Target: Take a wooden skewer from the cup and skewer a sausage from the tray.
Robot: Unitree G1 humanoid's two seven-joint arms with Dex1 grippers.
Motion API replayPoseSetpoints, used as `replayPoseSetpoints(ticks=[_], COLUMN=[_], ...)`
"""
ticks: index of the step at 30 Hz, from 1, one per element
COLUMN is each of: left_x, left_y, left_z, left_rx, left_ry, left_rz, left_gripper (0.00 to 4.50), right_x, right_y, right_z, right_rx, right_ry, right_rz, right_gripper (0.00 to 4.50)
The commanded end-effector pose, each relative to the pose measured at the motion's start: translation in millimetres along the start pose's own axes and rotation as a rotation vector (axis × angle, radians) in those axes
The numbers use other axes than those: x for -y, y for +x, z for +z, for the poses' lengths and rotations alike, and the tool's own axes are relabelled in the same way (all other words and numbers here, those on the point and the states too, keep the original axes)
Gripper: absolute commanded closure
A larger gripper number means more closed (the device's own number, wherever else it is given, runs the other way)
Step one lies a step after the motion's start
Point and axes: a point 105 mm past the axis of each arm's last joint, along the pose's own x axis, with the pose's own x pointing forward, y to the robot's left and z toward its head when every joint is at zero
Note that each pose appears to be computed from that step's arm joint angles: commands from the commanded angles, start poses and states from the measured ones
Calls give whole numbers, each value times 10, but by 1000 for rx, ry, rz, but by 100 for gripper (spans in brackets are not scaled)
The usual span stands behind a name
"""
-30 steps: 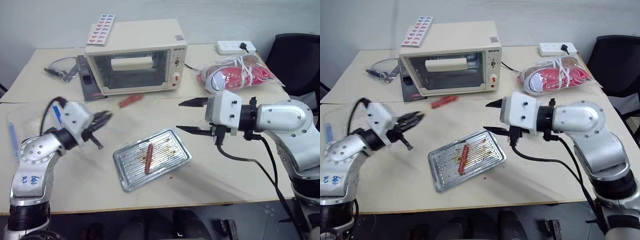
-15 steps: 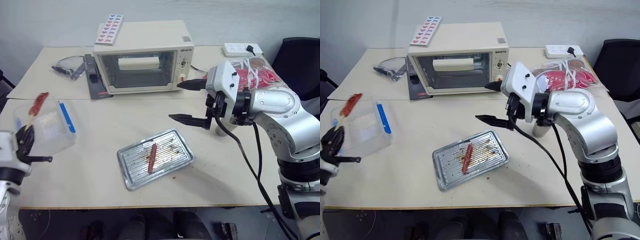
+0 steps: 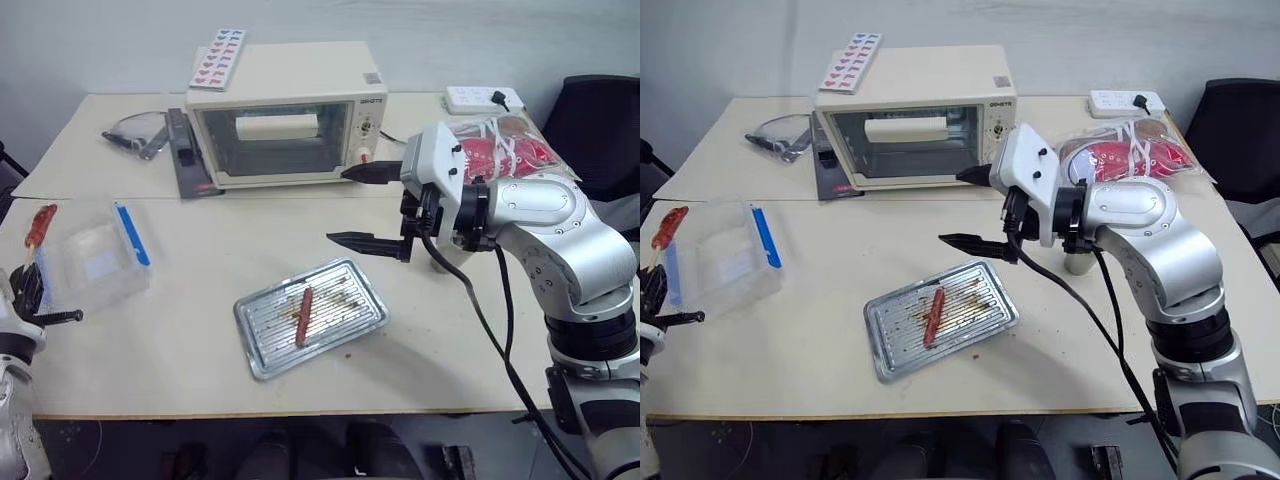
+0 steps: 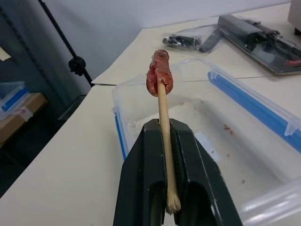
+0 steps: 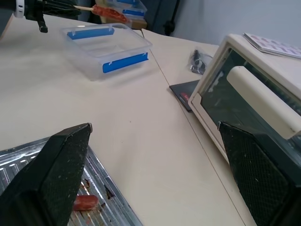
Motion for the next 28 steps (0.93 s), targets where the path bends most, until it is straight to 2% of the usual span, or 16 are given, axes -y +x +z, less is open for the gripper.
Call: replayPoseSetpoints(ticks=[1,3,7,12,16,21,26,28], left_x=[-38,-43,-42,-35,-145,-252,-192,-178], left_y=[169,217,247,135,-64,-315,-517,-639], left_z=[68,63,96,290,448,638,644,569], left_rx=[25,25,41,95,102,108,69,32], left_ry=[28,24,12,-51,-97,-170,-161,-145], left_rz=[-13,-19,-36,-108,-157,-235,-299,-302], left_gripper=[450,450,359,241,241,241,241,241], right_x=[4,13,30,58,55,-43,-202,-247], right_y=[-5,-4,3,-21,-89,-186,-271,-318], right_z=[125,119,106,81,52,20,-40,-87], right_rx=[32,31,27,18,6,-16,-32,-35], right_ry=[-36,-32,-28,-20,31,144,221,232], right_rz=[-24,-37,-53,-75,-67,29,160,192], right_gripper=[2,2,0,0,0,0,0,0])
